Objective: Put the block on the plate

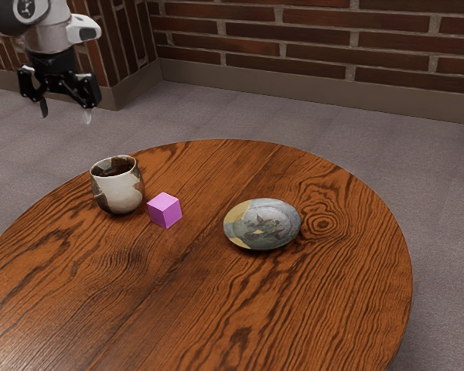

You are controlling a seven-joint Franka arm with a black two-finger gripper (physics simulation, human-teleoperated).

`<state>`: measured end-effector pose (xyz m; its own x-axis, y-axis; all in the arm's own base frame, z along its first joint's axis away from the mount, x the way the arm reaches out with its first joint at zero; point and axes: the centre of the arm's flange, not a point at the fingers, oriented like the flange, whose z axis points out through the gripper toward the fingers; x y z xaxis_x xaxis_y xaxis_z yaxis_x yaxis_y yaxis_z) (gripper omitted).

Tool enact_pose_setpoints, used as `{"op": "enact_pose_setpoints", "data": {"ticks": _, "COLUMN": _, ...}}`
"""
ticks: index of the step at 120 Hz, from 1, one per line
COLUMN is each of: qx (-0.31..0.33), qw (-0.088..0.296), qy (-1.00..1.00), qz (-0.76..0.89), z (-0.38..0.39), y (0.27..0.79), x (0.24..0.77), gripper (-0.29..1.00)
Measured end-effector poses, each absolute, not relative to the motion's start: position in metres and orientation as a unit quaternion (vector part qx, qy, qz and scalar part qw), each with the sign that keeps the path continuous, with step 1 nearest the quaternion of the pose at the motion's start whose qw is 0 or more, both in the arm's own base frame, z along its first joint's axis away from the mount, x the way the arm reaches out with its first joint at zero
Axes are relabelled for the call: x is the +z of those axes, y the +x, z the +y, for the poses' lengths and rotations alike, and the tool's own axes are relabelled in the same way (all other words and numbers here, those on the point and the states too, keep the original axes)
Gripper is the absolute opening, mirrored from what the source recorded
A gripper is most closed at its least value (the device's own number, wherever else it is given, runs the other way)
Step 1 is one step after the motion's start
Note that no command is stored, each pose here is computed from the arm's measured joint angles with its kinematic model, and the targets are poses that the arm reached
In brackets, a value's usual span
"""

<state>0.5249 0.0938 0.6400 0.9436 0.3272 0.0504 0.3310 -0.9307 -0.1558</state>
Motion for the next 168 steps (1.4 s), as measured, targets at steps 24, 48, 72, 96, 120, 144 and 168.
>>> {"op": "enact_pose_setpoints", "data": {"ticks": 24, "qx": -0.012, "qw": 0.087, "qy": -0.977, "qz": -0.194, "z": 0.091, "y": 0.530, "x": 0.634, "gripper": 0.70}}
{"op": "enact_pose_setpoints", "data": {"ticks": 48, "qx": 0.017, "qw": 0.093, "qy": -0.978, "qz": -0.188, "z": 0.065, "y": 0.557, "x": 0.571, "gripper": 0.70}}
{"op": "enact_pose_setpoints", "data": {"ticks": 72, "qx": 0.020, "qw": 0.086, "qy": -0.966, "qz": -0.243, "z": 0.028, "y": 0.576, "x": 0.488, "gripper": 0.70}}
{"op": "enact_pose_setpoints", "data": {"ticks": 96, "qx": 0.011, "qw": 0.059, "qy": -0.918, "qz": -0.391, "z": 0.044, "y": 0.590, "x": 0.411, "gripper": 0.70}}
{"op": "enact_pose_setpoints", "data": {"ticks": 120, "qx": -0.021, "qw": 0.049, "qy": -0.863, "qz": -0.503, "z": 0.059, "y": 0.619, "x": 0.350, "gripper": 0.70}}
{"op": "enact_pose_setpoints", "data": {"ticks": 144, "qx": -0.064, "qw": 0.035, "qy": -0.812, "qz": -0.579, "z": 0.072, "y": 0.654, "x": 0.331, "gripper": 0.70}}
{"op": "enact_pose_setpoints", "data": {"ticks": 168, "qx": -0.082, "qw": 0.029, "qy": -0.782, "qz": -0.617, "z": 0.068, "y": 0.679, "x": 0.313, "gripper": 0.70}}
